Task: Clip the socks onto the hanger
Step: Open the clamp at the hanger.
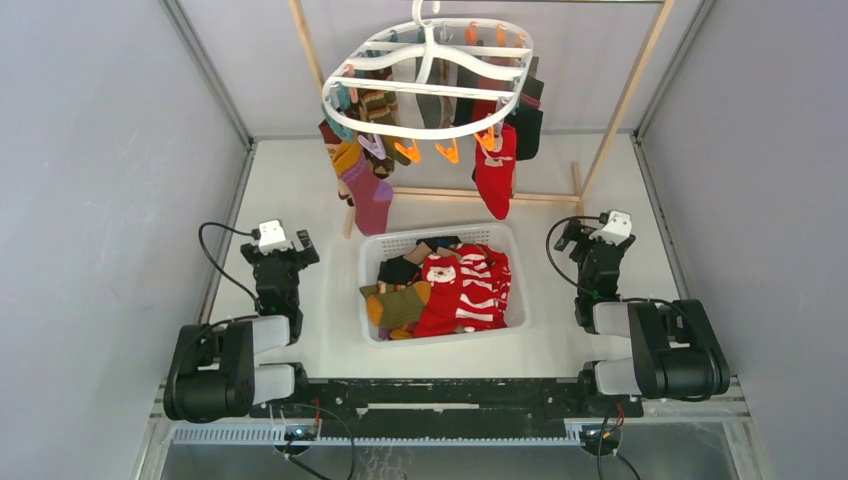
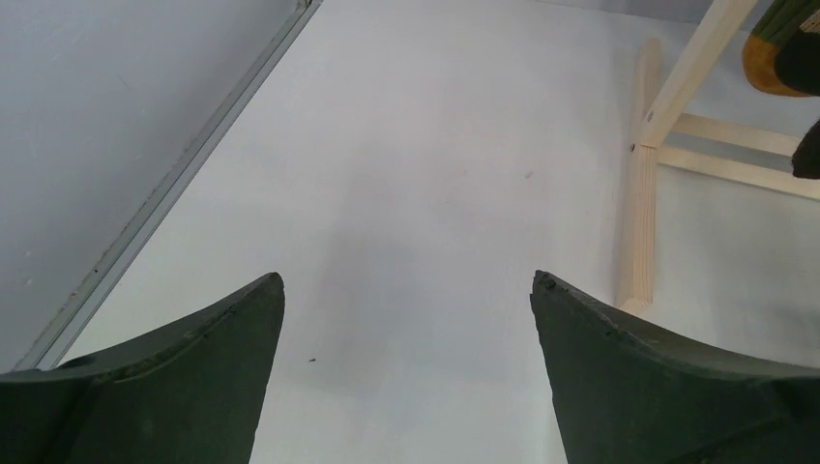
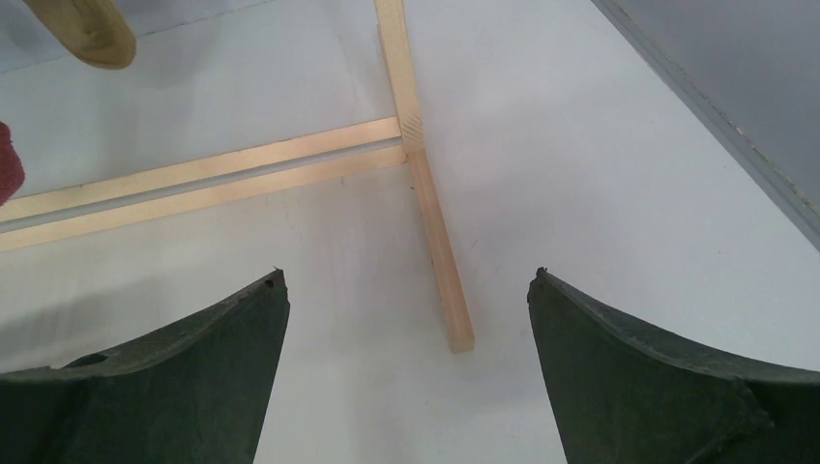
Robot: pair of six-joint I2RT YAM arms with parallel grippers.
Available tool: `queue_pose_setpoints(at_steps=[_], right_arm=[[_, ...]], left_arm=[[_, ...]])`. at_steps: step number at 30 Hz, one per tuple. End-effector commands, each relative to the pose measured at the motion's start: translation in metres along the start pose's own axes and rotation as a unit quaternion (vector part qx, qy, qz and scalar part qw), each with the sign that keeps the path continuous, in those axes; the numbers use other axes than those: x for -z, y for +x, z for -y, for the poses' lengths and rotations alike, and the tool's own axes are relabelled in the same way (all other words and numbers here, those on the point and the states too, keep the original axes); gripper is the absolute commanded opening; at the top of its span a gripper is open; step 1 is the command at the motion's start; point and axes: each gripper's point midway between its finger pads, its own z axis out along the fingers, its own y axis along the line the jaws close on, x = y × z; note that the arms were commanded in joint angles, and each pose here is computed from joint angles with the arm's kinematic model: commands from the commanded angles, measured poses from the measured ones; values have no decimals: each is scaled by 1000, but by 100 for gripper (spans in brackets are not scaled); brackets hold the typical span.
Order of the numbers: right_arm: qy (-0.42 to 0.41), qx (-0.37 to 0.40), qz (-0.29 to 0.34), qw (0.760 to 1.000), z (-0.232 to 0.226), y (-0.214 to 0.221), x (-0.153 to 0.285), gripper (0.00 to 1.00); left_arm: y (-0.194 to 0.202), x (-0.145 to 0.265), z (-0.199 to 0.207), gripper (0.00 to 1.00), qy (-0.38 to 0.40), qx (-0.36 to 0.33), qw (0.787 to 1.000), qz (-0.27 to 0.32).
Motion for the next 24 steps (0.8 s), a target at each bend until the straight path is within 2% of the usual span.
queue_pose_setpoints(at_steps=[1,9,12,13,15,16,18,21,24], right_arm=[[-4,-6,22,1000,-3,-15,-3,100],[-3,-7,23,1000,-2,-16,-4,100],[4,-4,30,1000,-3,-22,0,100],[19,3,39,999,0,-27,3,100],[105,-11,36,994,10,-48,5,100],[111,-11,25,993,10,-55,6,100],[76,-32,36,996,-1,-76,11,100],[-1,-109,64,992,-22,-110,30,100],[-90,-203,69,972,-42,-136,49,100]], left_arm=[[-27,-9,2,100,-1,0,999,37],[-28,-9,3,100,4,2,999,38],[-41,-11,3,100,15,9,999,35],[-45,-13,0,100,13,13,1000,22],[-50,-13,-3,100,12,11,1000,-15],[-54,-13,-3,100,15,10,999,-28],[-62,-10,0,100,38,11,998,-56],[-86,-1,8,100,77,13,993,-85],[-100,14,16,100,114,16,986,-123]])
